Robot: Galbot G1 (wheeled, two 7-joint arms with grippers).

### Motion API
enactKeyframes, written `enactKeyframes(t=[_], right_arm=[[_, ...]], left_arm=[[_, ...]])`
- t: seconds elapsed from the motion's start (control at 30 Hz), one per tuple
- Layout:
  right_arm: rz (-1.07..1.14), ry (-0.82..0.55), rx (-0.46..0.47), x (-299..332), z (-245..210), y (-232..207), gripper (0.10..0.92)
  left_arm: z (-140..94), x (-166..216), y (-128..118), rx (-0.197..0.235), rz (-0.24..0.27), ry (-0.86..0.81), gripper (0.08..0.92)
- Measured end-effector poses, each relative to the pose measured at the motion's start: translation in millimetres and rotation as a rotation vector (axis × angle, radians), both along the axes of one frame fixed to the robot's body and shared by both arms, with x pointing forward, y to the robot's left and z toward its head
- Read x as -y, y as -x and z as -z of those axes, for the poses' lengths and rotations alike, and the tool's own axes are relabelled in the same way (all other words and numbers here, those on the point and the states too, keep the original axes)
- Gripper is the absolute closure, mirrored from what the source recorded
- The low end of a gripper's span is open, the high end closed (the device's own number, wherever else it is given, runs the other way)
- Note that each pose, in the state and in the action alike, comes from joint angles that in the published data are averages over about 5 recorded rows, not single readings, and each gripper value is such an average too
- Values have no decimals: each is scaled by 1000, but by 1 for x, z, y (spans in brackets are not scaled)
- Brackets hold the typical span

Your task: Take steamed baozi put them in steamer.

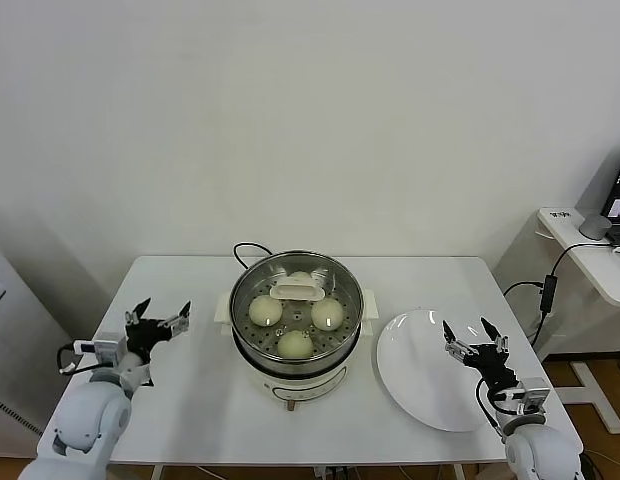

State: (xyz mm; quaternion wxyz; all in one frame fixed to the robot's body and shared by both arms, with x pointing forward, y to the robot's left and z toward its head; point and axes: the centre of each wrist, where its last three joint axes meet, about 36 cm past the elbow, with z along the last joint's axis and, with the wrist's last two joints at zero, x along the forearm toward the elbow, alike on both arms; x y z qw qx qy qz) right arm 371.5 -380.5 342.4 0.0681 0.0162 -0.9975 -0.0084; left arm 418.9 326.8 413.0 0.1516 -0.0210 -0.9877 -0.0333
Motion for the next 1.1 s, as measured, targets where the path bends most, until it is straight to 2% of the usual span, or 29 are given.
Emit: enactKeyframes(t=[0.17,0.33,0.67,1.1], right_arm=[[10,0,-9,-1,0,0,200],[16,-2,-19,-3,2,-1,200],[22,4,-31,-5,4,-3,200],[28,13,-42,-5,4,-4,200]], left_arm=[[22,-2,-1,-44,-14,-4,177],[34,-4,-2,-66,-26,-6,177],[44,-9,-3,-84,-37,-8,177],[46,-10,-2,-92,-42,3,177]])
